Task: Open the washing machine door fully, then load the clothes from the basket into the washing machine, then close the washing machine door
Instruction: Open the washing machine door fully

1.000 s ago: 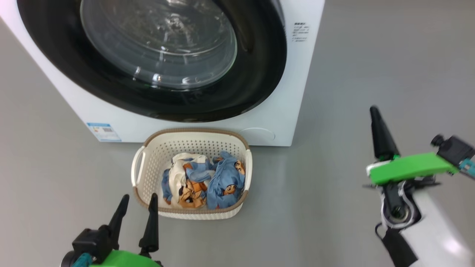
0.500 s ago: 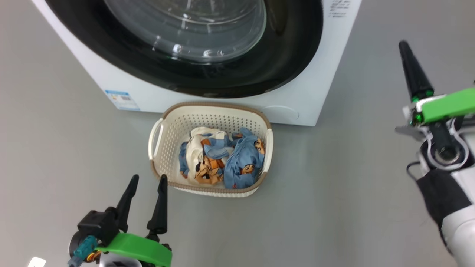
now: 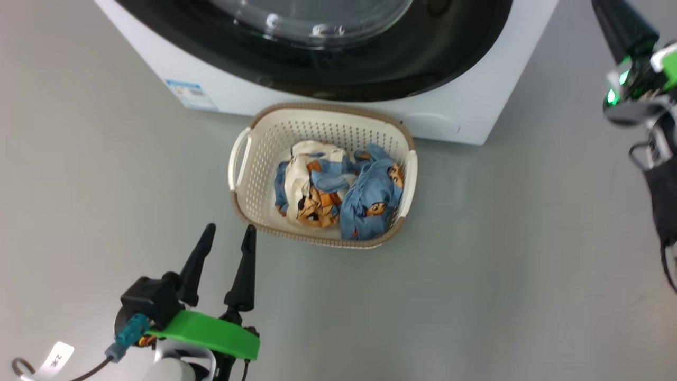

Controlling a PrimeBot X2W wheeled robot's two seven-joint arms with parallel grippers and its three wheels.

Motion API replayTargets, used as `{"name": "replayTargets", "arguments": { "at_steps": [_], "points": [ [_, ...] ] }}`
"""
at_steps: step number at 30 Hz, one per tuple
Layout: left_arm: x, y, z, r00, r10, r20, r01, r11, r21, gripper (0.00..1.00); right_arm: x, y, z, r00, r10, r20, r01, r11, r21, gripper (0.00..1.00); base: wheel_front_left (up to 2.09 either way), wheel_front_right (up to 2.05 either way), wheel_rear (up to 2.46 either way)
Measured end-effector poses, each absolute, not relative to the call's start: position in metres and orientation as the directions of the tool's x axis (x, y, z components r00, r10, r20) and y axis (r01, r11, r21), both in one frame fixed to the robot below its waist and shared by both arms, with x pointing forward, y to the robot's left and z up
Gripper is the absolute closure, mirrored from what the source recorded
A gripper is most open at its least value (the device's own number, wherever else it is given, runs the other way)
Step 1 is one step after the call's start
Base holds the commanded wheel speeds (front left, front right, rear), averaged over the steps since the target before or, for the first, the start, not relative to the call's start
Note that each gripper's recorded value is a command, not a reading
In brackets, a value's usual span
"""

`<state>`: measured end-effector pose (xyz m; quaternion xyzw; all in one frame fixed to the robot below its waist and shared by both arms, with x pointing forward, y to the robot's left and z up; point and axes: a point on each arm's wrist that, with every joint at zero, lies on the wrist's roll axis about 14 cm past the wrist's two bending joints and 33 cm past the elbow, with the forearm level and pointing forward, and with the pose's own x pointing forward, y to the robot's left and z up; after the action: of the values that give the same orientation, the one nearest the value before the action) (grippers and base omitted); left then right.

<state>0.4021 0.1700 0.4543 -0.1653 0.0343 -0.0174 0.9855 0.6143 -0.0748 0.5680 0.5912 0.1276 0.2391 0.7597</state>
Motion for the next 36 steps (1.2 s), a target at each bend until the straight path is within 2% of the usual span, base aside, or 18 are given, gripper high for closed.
{"name": "replayTargets", "arguments": {
  "at_steps": [10,15,24,36],
  "points": [
    [0.418,0.167,0.442,0.995,-0.056,-0.084,0.024,0.939,-0.343,0.00,0.645,-0.043,0.569,0.759,0.643,0.105,-0.234,0.118,0.965,1.00,0.00,0.00,0.00],
    [0.424,0.168,0.436,0.994,-0.049,-0.098,0.010,0.932,-0.362,0.00,0.657,-0.028,0.557,0.717,0.693,0.077,-0.222,0.122,0.967,1.00,0.00,0.00,0.00],
    [0.435,0.170,0.429,0.993,-0.045,-0.106,0.003,0.930,-0.367,0.00,0.681,-0.008,0.546,0.695,0.717,0.063,-0.230,0.138,0.963,1.00,0.00,0.00,0.00],
    [0.436,0.173,0.431,0.994,-0.033,-0.101,-0.007,0.930,-0.368,0.00,0.672,0.007,0.550,0.630,0.775,0.049,-0.263,0.154,0.952,1.00,0.00,0.00,0.00]
  ]
}}
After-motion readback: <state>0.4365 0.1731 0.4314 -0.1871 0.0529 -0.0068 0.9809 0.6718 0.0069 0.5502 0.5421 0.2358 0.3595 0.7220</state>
